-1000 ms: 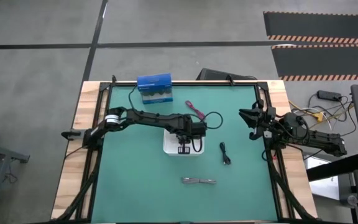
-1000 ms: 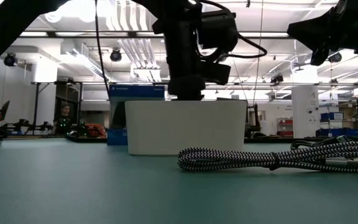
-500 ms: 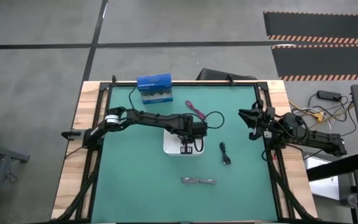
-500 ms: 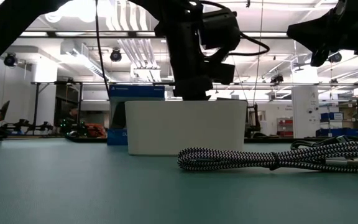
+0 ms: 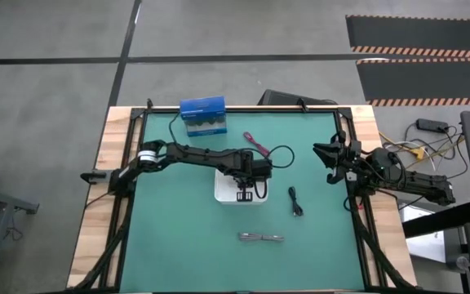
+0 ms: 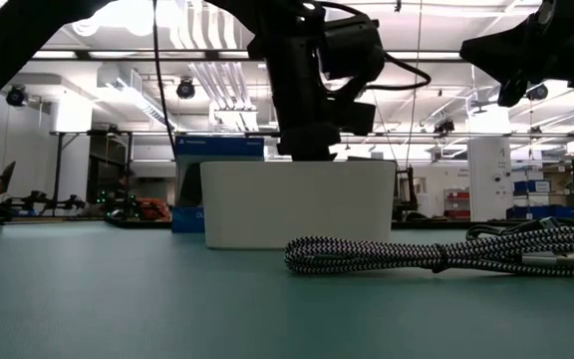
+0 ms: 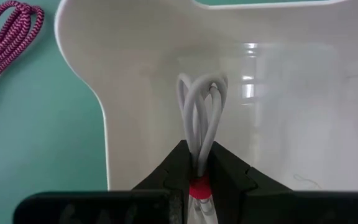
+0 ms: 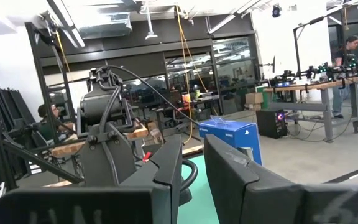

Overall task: Pick and place USB-C Cables
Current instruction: Put the white charger cable into the white bin

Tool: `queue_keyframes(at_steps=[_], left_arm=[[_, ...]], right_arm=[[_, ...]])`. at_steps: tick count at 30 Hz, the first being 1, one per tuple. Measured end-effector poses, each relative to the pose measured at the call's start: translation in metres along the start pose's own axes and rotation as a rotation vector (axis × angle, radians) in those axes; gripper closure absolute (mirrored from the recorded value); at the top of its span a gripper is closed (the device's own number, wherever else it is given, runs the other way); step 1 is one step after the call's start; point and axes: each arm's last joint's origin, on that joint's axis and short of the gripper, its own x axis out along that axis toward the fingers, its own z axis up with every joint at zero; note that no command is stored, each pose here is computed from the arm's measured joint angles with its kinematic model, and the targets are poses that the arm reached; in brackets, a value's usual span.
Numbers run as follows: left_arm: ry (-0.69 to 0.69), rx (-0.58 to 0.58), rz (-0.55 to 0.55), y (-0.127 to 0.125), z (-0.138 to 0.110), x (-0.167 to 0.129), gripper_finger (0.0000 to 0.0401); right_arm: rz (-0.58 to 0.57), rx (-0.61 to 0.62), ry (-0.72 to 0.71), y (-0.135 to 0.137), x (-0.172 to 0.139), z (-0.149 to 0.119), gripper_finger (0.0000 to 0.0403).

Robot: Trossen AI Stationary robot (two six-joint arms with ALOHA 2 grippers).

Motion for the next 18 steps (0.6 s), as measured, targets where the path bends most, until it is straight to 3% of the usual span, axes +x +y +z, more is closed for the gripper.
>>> queue_keyframes(at_steps=[18], left_arm=[[0.008, -0.001, -0.003, -0.0001, -0.0008, 0.0000, 0.0376]], right_arm=[[0.000, 0.000, 0.000, 0.0000, 0.0000, 0.0000, 0.0344]])
